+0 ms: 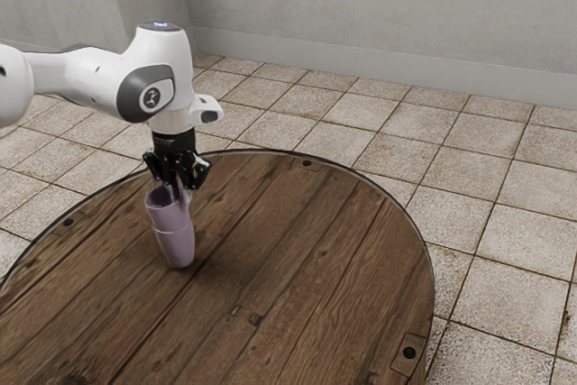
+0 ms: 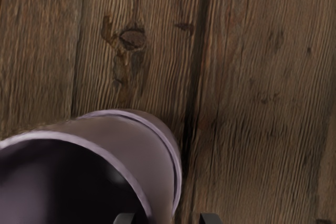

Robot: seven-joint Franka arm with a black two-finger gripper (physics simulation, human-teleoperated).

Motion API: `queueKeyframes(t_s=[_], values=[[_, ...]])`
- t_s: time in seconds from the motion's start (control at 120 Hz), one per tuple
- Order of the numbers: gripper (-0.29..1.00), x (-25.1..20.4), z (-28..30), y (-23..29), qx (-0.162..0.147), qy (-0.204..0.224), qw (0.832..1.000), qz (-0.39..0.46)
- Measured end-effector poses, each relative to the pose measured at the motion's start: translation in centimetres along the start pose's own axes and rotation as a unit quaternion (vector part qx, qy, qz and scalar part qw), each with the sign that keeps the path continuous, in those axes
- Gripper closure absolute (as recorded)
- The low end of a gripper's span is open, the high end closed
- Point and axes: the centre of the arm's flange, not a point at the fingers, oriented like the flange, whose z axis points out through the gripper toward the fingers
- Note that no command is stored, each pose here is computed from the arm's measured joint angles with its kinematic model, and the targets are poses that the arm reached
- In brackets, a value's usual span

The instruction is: Place the right cup onto the left cup

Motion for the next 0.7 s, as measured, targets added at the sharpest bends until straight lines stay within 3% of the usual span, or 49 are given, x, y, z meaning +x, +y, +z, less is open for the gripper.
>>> queueKeyframes(t_s=[0.125, 0.267, 0.7], values=[[0.32, -0.3, -0.7, 0.3, -0.002, 0.001, 1.0, 0.001], [0.17, -1.4, -3.2, 1.0, -0.003, 0.011, 1.0, 0.004], [0.02, -3.7, -13.4, 0.7, -0.014, 0.022, 0.999, 0.024]])
